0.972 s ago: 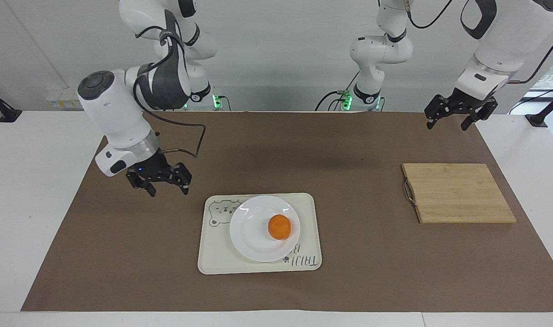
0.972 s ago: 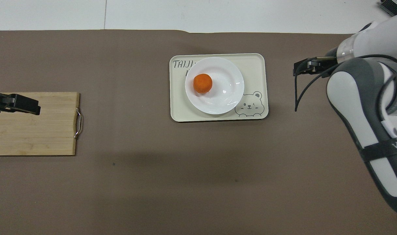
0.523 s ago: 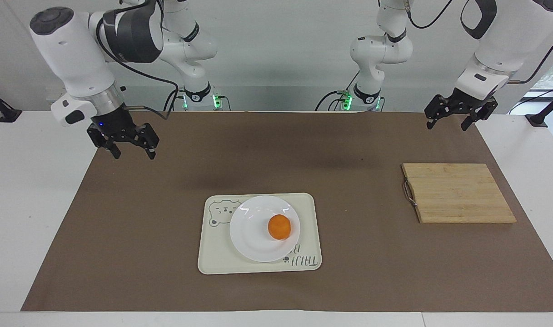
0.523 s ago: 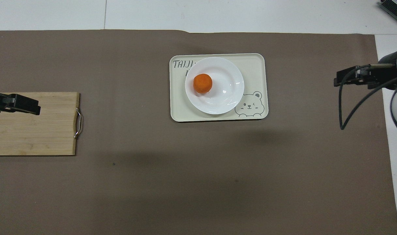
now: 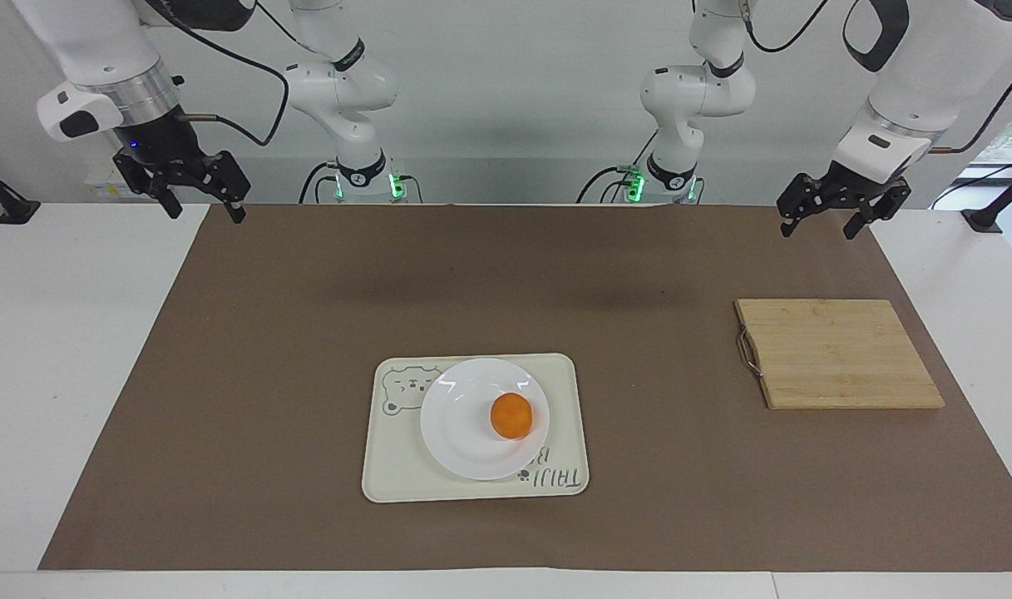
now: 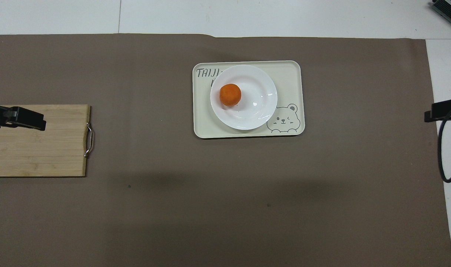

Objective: Place orange and plate with both arms

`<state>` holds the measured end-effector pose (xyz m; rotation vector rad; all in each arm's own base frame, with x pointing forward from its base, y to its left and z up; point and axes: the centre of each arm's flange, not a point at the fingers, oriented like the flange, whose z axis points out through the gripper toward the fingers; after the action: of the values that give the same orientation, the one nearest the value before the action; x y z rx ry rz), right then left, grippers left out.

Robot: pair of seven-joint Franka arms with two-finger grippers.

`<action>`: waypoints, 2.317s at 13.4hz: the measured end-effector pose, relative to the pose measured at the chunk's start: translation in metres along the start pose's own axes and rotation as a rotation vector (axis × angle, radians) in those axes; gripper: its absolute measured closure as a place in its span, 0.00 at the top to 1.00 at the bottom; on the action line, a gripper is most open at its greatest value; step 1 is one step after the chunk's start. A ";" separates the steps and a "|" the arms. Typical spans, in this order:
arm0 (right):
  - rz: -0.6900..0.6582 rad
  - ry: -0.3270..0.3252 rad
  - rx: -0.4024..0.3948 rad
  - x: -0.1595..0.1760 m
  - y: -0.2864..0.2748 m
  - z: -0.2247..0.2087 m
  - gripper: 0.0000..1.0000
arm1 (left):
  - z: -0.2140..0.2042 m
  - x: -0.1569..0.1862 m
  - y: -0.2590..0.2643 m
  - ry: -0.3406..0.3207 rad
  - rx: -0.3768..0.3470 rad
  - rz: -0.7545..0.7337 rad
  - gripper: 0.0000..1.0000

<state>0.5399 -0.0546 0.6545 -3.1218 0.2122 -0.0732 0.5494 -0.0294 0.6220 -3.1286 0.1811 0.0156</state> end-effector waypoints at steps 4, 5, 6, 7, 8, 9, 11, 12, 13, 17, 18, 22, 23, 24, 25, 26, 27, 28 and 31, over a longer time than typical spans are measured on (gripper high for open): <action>0.004 -0.032 0.002 -0.012 0.007 0.010 1.00 | 0.000 0.000 0.000 0.000 0.000 0.000 1.00; 0.004 -0.034 0.003 -0.013 0.008 0.011 1.00 | 0.000 0.000 0.000 0.000 0.000 0.000 1.00; 0.002 -0.036 0.003 -0.013 0.008 0.012 1.00 | 0.000 0.000 0.000 0.000 0.000 0.000 1.00; -0.006 -0.035 0.003 -0.013 0.008 0.013 1.00 | 0.000 0.000 0.000 0.000 0.000 0.000 1.00; -0.030 -0.027 0.003 -0.012 0.008 0.013 1.00 | 0.000 0.000 0.000 0.000 0.000 0.000 1.00; -0.047 -0.020 0.003 -0.011 0.009 0.013 1.00 | 0.000 0.000 0.000 0.000 0.000 0.000 1.00; -0.060 -0.020 0.003 -0.010 0.016 0.014 1.00 | 0.000 0.000 0.000 0.000 0.000 0.000 1.00; -0.062 -0.021 0.003 -0.010 0.018 0.014 1.00 | 0.000 0.000 0.000 0.000 0.000 0.000 1.00; -0.064 -0.021 0.003 -0.010 0.017 0.014 1.00 | 0.000 0.000 0.000 0.000 0.000 0.000 1.00; -0.077 -0.031 0.004 -0.012 0.011 0.018 1.00 | 0.000 0.000 0.000 0.000 0.000 0.000 1.00; -0.080 -0.036 0.003 -0.014 0.010 0.020 1.00 | 0.000 0.000 0.000 0.000 0.000 0.000 1.00; -0.083 -0.035 -0.008 -0.017 0.010 0.020 1.00 | 0.000 0.000 0.000 0.000 0.000 0.000 1.00; -0.083 -0.028 -0.008 -0.016 0.010 0.017 1.00 | 0.000 0.000 0.000 0.000 0.000 0.000 1.00; -0.083 -0.020 -0.009 -0.015 0.010 0.014 1.00 | 0.000 0.000 0.000 0.000 0.000 0.000 1.00; -0.084 -0.010 -0.009 -0.014 0.009 0.009 1.00 | 0.000 0.000 0.000 0.000 0.000 0.000 1.00; -0.082 -0.006 -0.010 -0.012 0.009 0.007 1.00 | 0.000 0.000 0.000 0.000 0.000 0.000 1.00; -0.076 -0.005 -0.011 -0.011 0.008 0.007 1.00 | 0.000 0.000 0.000 0.000 0.000 0.000 1.00; -0.071 -0.008 -0.011 -0.011 0.008 0.008 1.00 | 0.000 0.000 0.000 0.000 0.000 0.000 1.00; -0.069 -0.015 -0.011 -0.011 0.006 0.009 1.00 | 0.000 0.000 0.000 0.000 0.000 0.000 1.00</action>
<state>0.5282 -0.0592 0.6446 -3.1393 0.1048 -0.0486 0.5494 -0.0294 0.6220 -3.1286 0.1812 0.0156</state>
